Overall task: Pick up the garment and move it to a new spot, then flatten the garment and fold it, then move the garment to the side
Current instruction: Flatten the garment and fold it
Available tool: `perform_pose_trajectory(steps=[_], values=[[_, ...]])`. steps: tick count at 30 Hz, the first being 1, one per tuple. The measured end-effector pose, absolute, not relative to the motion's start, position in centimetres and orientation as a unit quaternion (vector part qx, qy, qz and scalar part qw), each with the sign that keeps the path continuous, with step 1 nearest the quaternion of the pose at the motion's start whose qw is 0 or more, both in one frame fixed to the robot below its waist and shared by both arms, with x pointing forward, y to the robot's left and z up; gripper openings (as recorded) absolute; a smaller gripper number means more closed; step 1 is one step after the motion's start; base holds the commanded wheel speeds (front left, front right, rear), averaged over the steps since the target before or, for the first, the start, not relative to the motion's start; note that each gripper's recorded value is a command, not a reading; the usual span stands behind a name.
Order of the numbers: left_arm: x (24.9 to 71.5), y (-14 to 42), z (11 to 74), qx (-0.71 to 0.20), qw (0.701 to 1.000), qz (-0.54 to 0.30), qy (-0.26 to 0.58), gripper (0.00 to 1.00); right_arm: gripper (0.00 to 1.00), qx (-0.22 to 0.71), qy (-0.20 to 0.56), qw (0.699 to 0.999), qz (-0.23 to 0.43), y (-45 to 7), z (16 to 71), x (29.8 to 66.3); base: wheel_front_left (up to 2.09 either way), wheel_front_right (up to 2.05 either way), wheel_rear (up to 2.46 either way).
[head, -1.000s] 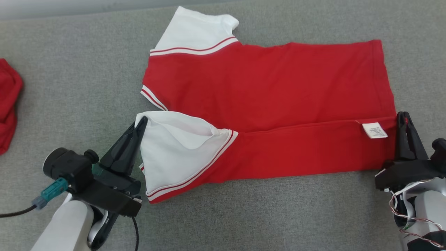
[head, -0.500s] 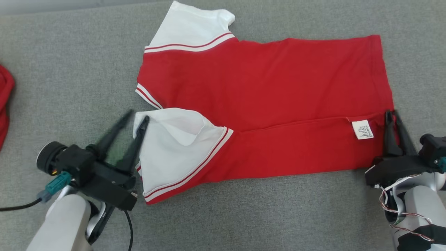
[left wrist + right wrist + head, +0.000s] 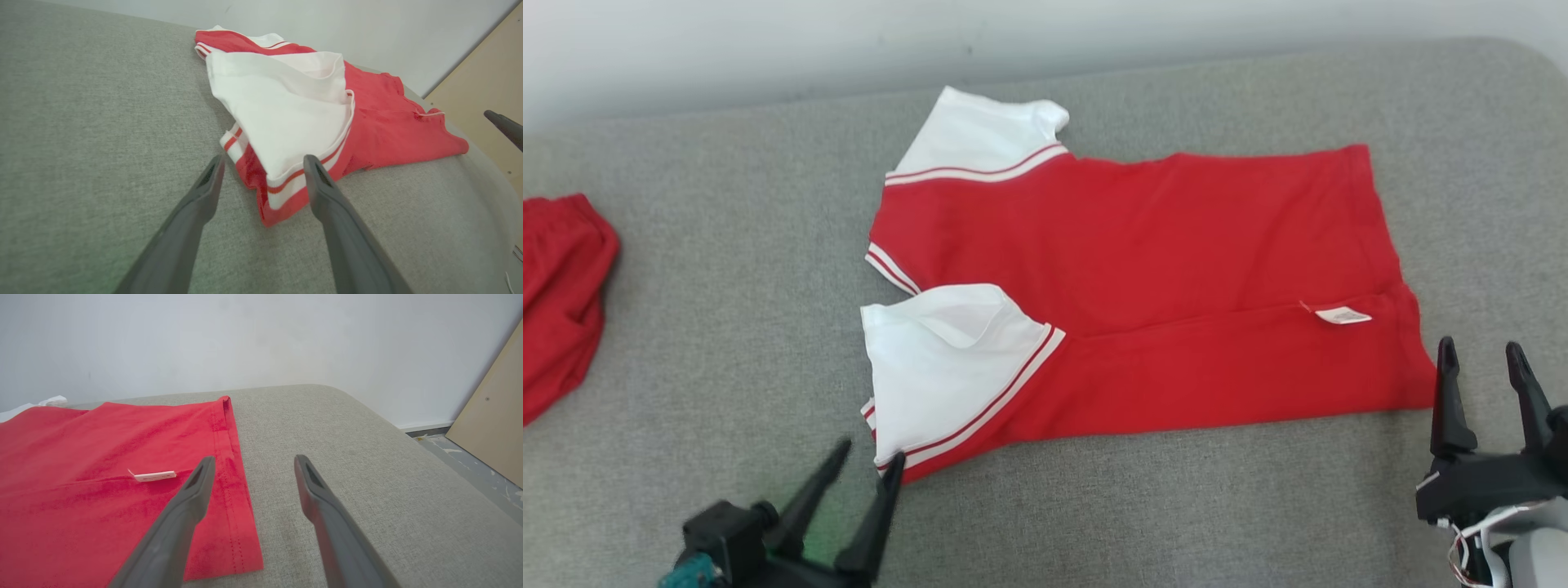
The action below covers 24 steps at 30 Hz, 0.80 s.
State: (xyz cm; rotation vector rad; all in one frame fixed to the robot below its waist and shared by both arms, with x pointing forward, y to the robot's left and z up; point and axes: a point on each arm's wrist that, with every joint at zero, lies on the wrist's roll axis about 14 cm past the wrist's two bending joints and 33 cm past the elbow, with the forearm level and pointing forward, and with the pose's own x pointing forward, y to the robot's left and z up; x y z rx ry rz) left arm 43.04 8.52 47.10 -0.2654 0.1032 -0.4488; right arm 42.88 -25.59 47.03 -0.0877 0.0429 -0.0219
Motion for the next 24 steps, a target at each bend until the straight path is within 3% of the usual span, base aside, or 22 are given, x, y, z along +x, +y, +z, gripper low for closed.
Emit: perform_pose_trajectory(steps=[13,14,16,17,18,24], values=[[41.3,7.7,45.6,-0.139,0.957,-0.221,0.124,1.0,1.0,-0.018,0.037,0.999,0.005,-24.3,46.2,41.3,0.0,0.0,0.0],[41.3,7.6,45.5,-0.138,0.957,-0.222,0.126,0.93,1.0,-0.017,0.042,0.999,0.007,-24.2,45.9,41.3,0.0,0.0,0.0],[41.7,7.4,45.6,-0.136,0.957,-0.226,0.125,0.46,1.0,-0.01,0.05,0.999,0.007,-24.2,45.4,41.3,0.0,0.0,0.0],[41.9,7.3,45.7,-0.135,0.957,-0.226,0.123,0.11,1.0,-0.006,0.056,0.998,0.007,-24.3,45.1,41.3,0.0,0.0,0.0],[42.1,7.3,45.8,-0.135,0.957,-0.227,0.121,0.0,1.0,-0.001,0.062,0.998,0.006,-24.4,44.7,41.3,0.0,0.0,0.0],[42.2,7.0,45.5,-0.134,0.955,-0.234,0.123,0.0,1.0,0.032,0.09,0.995,-0.003,-24.7,43.1,41.7,0.0,0.0,0.0]])
